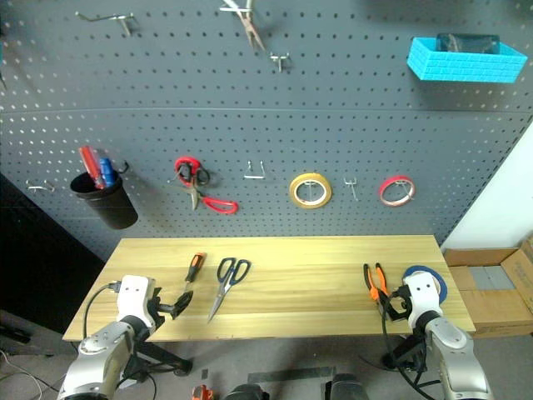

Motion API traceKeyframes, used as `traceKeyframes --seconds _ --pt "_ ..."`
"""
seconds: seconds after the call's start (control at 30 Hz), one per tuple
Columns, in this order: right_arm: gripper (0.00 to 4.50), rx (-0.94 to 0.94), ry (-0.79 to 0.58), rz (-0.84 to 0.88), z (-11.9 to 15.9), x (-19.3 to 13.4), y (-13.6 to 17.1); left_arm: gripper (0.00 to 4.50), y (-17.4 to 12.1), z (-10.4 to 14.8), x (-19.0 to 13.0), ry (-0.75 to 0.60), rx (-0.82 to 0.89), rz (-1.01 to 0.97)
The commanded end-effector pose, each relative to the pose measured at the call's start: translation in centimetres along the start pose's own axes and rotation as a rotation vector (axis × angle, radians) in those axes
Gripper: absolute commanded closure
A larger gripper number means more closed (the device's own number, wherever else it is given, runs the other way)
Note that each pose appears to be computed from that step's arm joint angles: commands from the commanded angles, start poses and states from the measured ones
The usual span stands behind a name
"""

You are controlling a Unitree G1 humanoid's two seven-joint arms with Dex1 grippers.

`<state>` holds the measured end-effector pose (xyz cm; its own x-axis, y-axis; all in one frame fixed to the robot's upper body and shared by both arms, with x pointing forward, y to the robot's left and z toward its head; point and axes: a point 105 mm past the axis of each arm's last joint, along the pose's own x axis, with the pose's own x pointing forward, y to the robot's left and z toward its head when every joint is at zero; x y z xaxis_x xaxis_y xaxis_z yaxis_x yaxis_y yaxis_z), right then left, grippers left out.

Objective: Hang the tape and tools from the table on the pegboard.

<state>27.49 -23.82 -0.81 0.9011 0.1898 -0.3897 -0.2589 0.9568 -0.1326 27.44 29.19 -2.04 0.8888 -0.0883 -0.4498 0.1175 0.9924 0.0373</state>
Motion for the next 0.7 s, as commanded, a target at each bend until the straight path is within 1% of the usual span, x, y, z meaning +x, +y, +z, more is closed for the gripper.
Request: traceKeyframes --seconds 0.03,0.33,0.43,0.53,0.6,0.7 --pt "0.00 -0.028 -0.047 -0.005 1.6 -0.1 -0.4 0.03 0.5 1.1 -0.1 -0.037 0.014 0.008" --pt "0.00 -0.040 -0.042 -0.002 1.5 -0.2 -0.5 0.03 0.3 1.3 -0.1 -0.040 0.010 0.001" --pt "0.00 -0.098 -0.041 0.007 1.9 -0.3 -0.6 0.03 -0.4 2.1 0.0 -0.068 0.027 -0.030" --pt "0.00 -0.099 -0.054 0.008 2.8 -0.2 -0.8 0.03 -3.0 4.1 0.3 -0.116 0.092 -0.140" --pt "0.00 -0.069 -0.065 0.007 3.7 -0.1 -1.0 0.03 -6.0 5.6 0.5 -0.153 0.134 -0.257" --pt "0.00 -0.060 -0.060 0.014 4.4 0.0 -1.2 0.03 -8.8 6.7 0.5 -0.172 0.186 -0.363"
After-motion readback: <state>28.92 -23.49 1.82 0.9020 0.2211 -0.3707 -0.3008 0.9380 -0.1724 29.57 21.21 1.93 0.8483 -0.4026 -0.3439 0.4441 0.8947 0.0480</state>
